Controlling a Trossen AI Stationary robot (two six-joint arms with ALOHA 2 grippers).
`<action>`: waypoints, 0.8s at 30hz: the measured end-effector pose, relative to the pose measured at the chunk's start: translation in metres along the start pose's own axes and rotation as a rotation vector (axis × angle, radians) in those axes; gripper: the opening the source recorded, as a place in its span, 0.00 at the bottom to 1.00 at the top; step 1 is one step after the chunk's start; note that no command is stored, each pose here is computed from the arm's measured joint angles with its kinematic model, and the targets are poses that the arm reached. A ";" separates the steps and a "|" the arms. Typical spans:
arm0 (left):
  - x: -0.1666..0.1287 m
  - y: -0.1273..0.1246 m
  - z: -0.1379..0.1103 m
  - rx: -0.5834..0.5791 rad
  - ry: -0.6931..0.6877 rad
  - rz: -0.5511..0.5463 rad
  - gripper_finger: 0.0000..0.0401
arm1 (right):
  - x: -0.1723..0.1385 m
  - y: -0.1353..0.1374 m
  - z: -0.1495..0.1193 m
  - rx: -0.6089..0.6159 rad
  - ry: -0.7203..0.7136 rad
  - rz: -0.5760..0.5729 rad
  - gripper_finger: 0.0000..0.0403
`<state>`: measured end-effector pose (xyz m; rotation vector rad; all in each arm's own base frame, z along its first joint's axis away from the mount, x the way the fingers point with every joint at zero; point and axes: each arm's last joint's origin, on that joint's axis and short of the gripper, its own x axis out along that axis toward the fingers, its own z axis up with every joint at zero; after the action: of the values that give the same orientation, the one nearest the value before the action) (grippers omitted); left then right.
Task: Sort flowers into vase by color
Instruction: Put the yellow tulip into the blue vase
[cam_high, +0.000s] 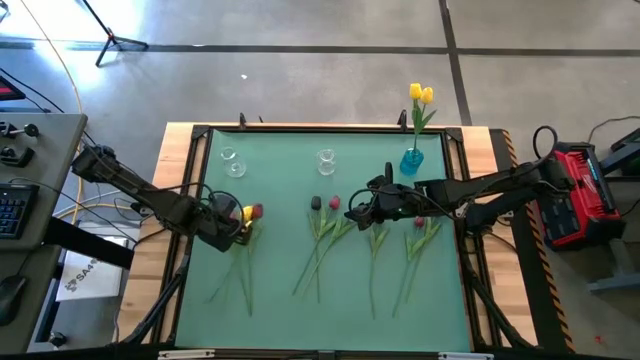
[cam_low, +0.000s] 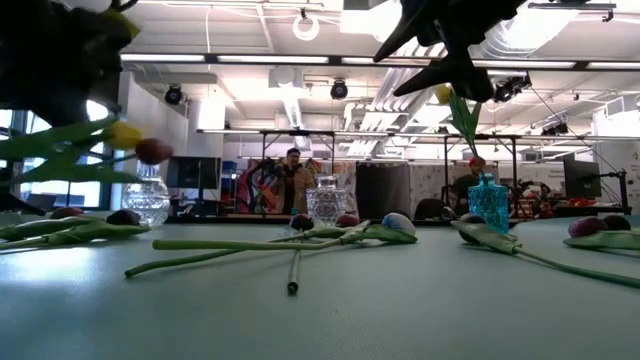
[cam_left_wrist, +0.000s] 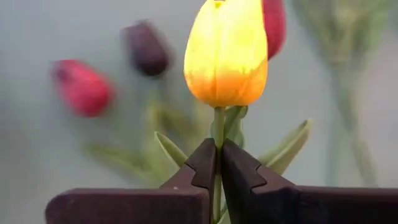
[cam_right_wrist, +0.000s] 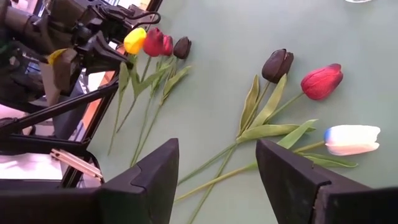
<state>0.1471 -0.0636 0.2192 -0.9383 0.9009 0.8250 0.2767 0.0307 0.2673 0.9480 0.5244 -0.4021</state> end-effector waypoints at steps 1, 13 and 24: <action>0.000 0.004 0.000 0.003 0.013 0.034 0.04 | 0.000 0.000 0.000 -0.011 -0.001 0.001 0.52; -0.006 0.009 0.002 -0.030 0.013 0.025 0.04 | 0.000 -0.001 0.000 0.005 -0.020 -0.021 0.58; 0.031 0.017 -0.007 0.017 -0.029 0.064 0.15 | 0.000 -0.002 0.001 0.025 -0.026 -0.028 0.55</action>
<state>0.1423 -0.0577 0.1836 -0.8846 0.9149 0.8827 0.2759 0.0290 0.2664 0.9594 0.5107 -0.4467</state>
